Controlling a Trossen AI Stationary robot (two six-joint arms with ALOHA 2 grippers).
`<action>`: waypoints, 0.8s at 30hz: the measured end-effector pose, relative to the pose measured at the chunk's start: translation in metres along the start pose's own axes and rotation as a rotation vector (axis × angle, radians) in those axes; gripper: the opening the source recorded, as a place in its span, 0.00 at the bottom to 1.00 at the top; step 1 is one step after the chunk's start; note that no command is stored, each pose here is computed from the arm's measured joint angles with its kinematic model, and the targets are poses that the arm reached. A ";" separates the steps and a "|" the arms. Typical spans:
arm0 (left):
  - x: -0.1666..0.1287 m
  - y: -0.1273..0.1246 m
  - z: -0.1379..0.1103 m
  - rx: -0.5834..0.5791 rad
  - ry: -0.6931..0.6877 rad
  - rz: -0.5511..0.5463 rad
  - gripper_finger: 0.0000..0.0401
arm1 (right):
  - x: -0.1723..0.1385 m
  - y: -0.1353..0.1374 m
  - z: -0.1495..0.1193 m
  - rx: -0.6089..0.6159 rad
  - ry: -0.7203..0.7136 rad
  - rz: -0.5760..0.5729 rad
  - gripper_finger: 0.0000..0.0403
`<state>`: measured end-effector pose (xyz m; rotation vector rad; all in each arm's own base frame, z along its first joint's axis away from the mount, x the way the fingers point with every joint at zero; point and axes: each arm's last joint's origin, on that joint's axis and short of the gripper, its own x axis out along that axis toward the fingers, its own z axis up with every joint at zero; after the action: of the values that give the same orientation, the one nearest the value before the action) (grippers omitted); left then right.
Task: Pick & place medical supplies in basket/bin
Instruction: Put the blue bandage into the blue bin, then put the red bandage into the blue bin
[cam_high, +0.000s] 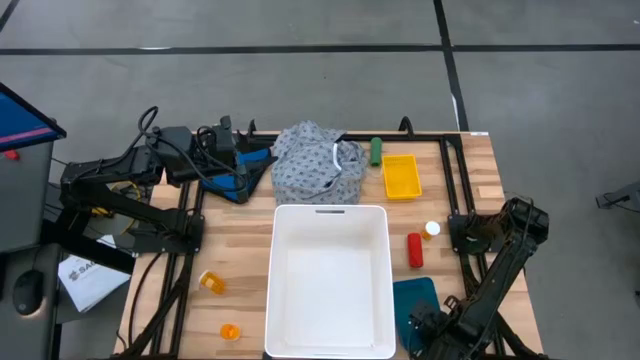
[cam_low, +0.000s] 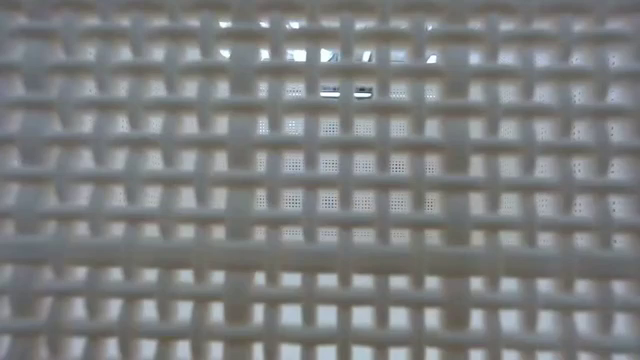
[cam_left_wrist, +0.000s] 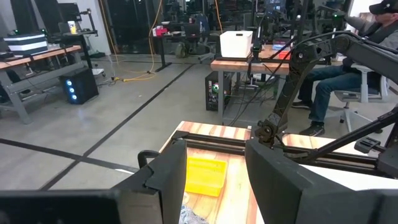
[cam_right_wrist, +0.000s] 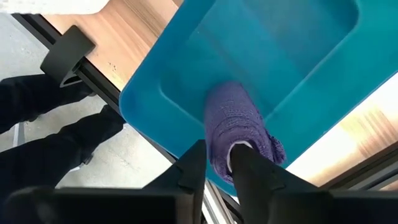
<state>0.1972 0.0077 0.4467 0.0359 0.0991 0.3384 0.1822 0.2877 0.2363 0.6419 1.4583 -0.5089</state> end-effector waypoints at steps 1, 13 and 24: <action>0.000 0.000 0.000 0.000 0.000 0.000 0.39 | 0.000 0.000 0.000 0.001 -0.004 0.001 0.20; 0.000 0.000 0.000 0.000 0.001 0.000 0.39 | -0.001 -0.002 0.000 0.008 0.015 -0.015 0.36; 0.000 0.000 0.000 0.002 0.005 0.000 0.39 | -0.011 0.004 -0.001 0.011 0.026 0.056 0.31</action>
<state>0.1970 0.0077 0.4462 0.0368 0.1040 0.3381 0.1833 0.2905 0.2471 0.6991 1.4590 -0.4668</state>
